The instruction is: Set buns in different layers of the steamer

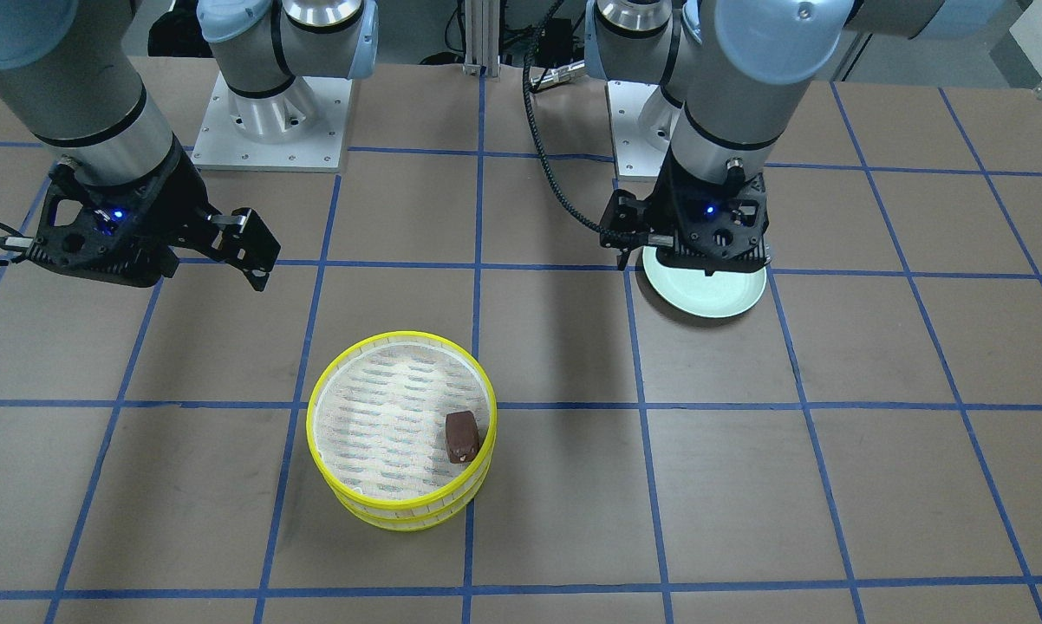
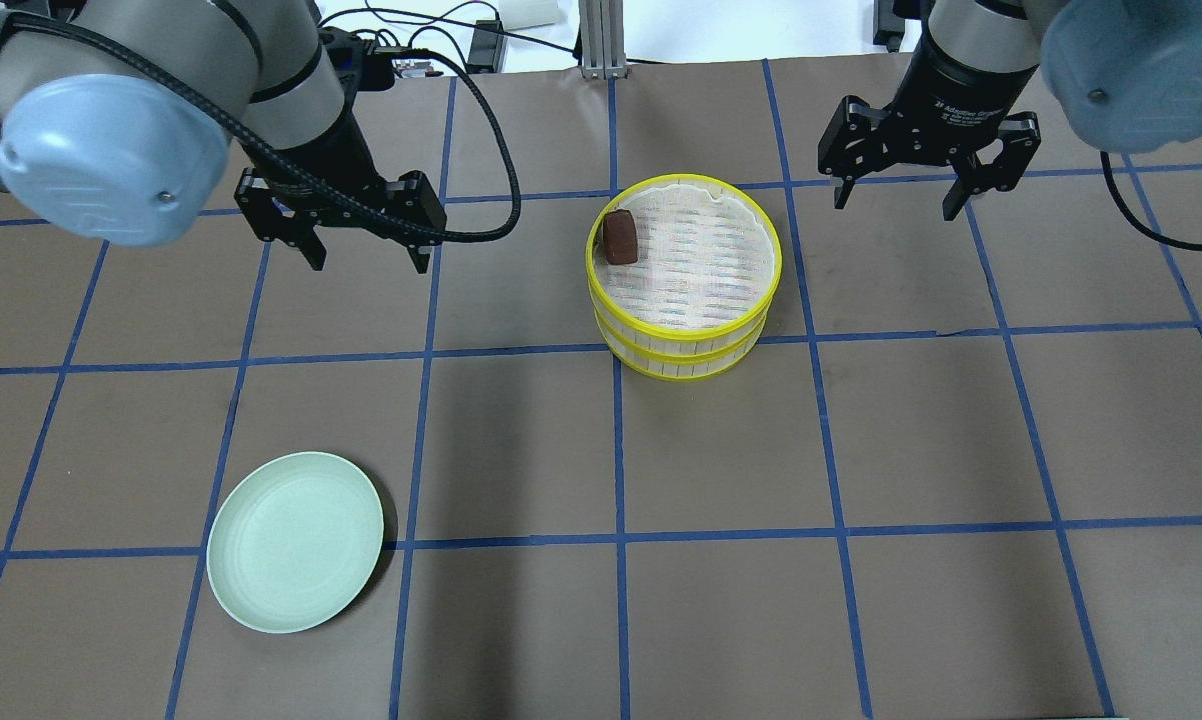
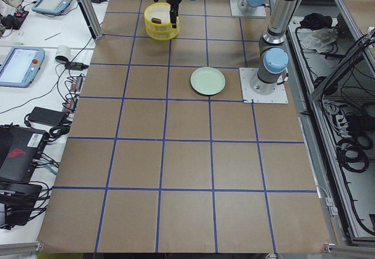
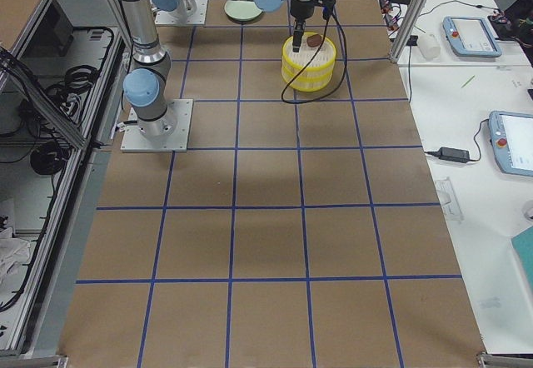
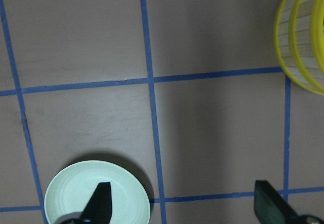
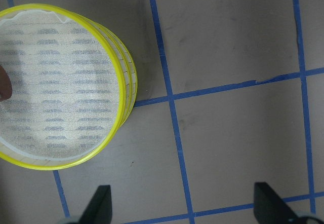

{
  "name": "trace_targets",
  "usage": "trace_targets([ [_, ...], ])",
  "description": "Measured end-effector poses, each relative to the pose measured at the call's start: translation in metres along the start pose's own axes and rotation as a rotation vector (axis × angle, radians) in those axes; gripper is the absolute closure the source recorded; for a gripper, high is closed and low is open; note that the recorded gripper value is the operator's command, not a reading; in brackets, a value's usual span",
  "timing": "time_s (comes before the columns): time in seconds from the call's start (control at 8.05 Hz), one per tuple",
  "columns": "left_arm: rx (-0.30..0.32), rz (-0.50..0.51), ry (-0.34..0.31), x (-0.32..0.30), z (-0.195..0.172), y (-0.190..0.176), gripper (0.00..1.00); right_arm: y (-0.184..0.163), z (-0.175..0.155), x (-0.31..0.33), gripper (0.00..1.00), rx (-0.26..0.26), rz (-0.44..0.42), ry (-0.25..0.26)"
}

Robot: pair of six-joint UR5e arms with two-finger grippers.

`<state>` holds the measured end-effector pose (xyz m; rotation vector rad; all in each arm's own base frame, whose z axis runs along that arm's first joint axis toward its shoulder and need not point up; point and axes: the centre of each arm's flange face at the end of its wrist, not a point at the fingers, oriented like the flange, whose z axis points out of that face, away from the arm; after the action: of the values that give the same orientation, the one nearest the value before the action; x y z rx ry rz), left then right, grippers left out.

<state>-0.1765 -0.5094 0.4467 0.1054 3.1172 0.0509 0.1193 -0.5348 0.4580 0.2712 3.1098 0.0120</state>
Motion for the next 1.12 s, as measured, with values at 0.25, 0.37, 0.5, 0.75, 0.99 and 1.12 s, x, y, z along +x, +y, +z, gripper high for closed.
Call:
trace_targets([
  [0.25, -0.016, 0.002, -0.013, -0.020, -0.020, 0.025, 0.00, 0.001, 0.000, -0.002, 0.00, 0.000, -0.001, 0.001],
  [0.37, -0.019, -0.001, -0.013, -0.025, -0.023, 0.034, 0.00, 0.002, 0.000, -0.002, 0.00, 0.000, -0.001, 0.001],
  [0.5, -0.026, -0.007, -0.011, -0.029, -0.021, 0.043, 0.00, 0.002, -0.001, -0.003, 0.00, 0.000, -0.002, 0.001],
  [0.75, -0.047, -0.026, -0.005, -0.044, -0.011, 0.057, 0.00, 0.002, 0.000, -0.003, 0.00, -0.002, -0.005, 0.001],
  [0.99, -0.061, -0.038, -0.002, -0.050, -0.003, 0.064, 0.00, 0.002, 0.000, -0.003, 0.00, -0.003, -0.007, 0.001],
  [1.12, -0.064, -0.040, -0.003, -0.051, -0.002, 0.065, 0.00, 0.002, 0.000, -0.003, 0.00, -0.003, -0.007, 0.001],
])
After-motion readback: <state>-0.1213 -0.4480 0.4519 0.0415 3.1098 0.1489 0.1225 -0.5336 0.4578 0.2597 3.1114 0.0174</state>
